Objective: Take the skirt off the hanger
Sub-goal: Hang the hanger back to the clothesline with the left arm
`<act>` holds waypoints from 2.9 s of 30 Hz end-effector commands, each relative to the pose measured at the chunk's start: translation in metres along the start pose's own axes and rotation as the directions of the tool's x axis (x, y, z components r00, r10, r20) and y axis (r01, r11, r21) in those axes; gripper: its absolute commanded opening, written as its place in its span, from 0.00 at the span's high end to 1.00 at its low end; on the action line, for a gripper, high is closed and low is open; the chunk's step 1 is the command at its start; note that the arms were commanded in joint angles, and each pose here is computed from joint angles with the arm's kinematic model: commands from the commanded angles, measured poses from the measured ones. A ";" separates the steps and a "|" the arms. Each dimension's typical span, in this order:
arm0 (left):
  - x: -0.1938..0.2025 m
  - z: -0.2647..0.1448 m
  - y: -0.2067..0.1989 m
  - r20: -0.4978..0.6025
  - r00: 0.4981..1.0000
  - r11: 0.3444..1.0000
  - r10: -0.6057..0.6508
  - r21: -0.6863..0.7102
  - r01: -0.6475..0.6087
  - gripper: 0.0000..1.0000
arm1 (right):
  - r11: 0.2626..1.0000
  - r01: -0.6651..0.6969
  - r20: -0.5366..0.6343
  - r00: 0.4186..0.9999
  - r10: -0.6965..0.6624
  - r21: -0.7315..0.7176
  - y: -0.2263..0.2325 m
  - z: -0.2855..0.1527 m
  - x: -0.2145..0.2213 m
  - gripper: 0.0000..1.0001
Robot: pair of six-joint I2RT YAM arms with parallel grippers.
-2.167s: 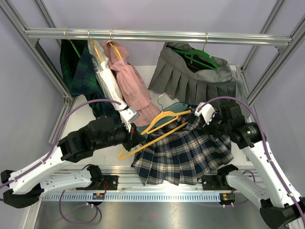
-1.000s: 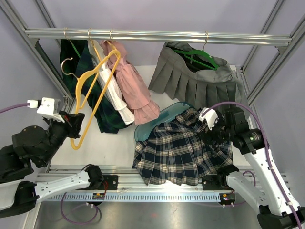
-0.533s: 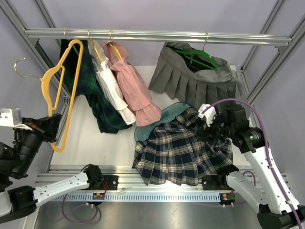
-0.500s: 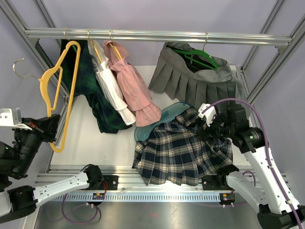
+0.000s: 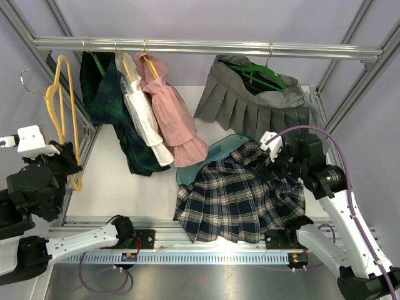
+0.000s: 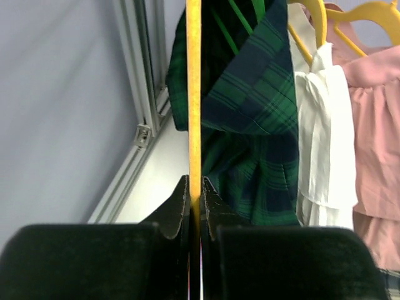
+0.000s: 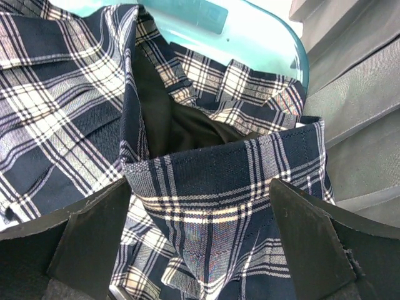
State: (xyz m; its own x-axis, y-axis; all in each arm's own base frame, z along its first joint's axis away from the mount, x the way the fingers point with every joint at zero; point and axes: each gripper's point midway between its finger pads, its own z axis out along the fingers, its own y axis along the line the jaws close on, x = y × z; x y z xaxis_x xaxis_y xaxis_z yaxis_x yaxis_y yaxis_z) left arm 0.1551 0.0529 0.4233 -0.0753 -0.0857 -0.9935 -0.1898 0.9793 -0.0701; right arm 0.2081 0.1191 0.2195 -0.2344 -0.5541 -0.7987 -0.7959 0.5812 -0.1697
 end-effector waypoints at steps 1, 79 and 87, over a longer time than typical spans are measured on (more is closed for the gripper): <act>-0.020 0.005 -0.001 0.058 0.997 0.995 -0.050 -0.082 0.054 1.00 | 1.000 0.002 0.084 0.997 -0.002 0.003 -0.003 -0.004 -0.024 0.01; -0.030 0.070 -0.058 -0.150 0.976 0.986 -0.159 0.030 0.166 1.00 | 0.998 0.035 0.195 0.980 -0.043 0.043 0.008 -0.015 -0.023 0.01; -0.056 0.023 -0.055 -0.079 0.981 0.981 -0.179 0.058 0.184 1.00 | 0.999 0.038 0.211 0.977 -0.043 0.029 0.008 -0.007 -0.023 0.00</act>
State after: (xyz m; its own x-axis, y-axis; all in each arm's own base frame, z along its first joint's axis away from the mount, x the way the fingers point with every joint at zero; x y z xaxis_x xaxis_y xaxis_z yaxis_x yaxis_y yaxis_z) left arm 0.2117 0.0107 0.4506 -0.2062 -0.2895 -0.9347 -0.1851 0.9495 -0.2533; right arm 0.1958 0.1274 0.2320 -0.1165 -0.4678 -0.8761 -0.7893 0.5790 -0.2042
